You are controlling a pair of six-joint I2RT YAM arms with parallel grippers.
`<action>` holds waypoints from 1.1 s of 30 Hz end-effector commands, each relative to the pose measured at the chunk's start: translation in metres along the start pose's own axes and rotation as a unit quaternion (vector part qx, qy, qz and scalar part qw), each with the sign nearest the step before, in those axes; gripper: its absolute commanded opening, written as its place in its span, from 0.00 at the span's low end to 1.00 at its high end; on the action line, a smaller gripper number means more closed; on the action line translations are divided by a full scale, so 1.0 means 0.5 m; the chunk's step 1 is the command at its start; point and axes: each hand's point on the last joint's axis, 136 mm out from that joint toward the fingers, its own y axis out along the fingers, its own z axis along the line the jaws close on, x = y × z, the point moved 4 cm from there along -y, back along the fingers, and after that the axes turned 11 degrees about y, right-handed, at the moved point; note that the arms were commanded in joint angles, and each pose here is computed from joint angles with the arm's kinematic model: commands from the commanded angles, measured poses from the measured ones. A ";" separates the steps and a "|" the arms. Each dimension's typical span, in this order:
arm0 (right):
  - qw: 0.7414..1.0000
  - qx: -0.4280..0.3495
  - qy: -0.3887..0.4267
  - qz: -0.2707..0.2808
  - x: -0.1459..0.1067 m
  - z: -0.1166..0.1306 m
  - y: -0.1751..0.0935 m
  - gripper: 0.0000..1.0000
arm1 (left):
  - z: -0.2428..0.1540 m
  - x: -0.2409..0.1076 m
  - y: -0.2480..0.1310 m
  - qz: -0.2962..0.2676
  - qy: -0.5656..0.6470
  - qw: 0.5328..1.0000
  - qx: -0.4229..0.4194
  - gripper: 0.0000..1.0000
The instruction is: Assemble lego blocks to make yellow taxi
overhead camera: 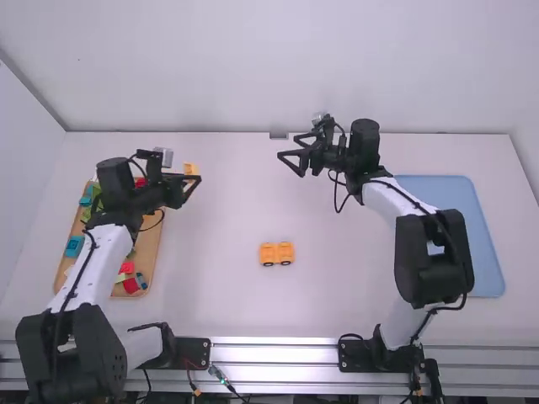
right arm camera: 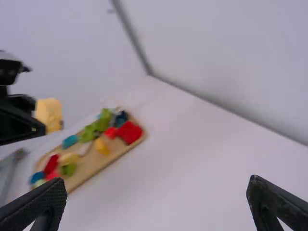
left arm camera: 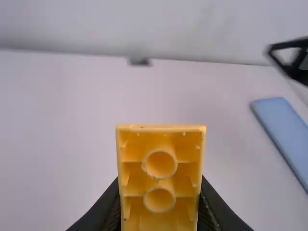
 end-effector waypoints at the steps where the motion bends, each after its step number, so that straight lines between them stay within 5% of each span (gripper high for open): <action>1: 0.985 0.160 0.011 0.062 -0.008 0.072 0.016 0.99 | -0.062 -0.009 0.030 0.002 0.007 0.998 -0.059 0.10; 7: 0.960 0.255 0.009 0.113 -0.027 0.102 0.046 1.00 | -0.133 -0.006 0.093 -0.012 0.051 0.988 -0.148 0.07; 12: 0.958 0.262 0.004 0.117 -0.031 0.111 0.056 0.99 | -0.118 -0.011 0.127 -0.020 0.044 0.987 -0.152 0.06; 23: 0.954 0.277 -0.047 0.109 -0.035 0.129 0.071 0.99 | -0.146 0.004 0.164 -0.083 0.048 0.948 -0.303 0.06; 33: 0.967 0.235 -0.025 0.094 -0.028 0.118 0.095 0.87 | -0.153 -0.003 0.170 -0.086 0.053 0.940 -0.326 0.06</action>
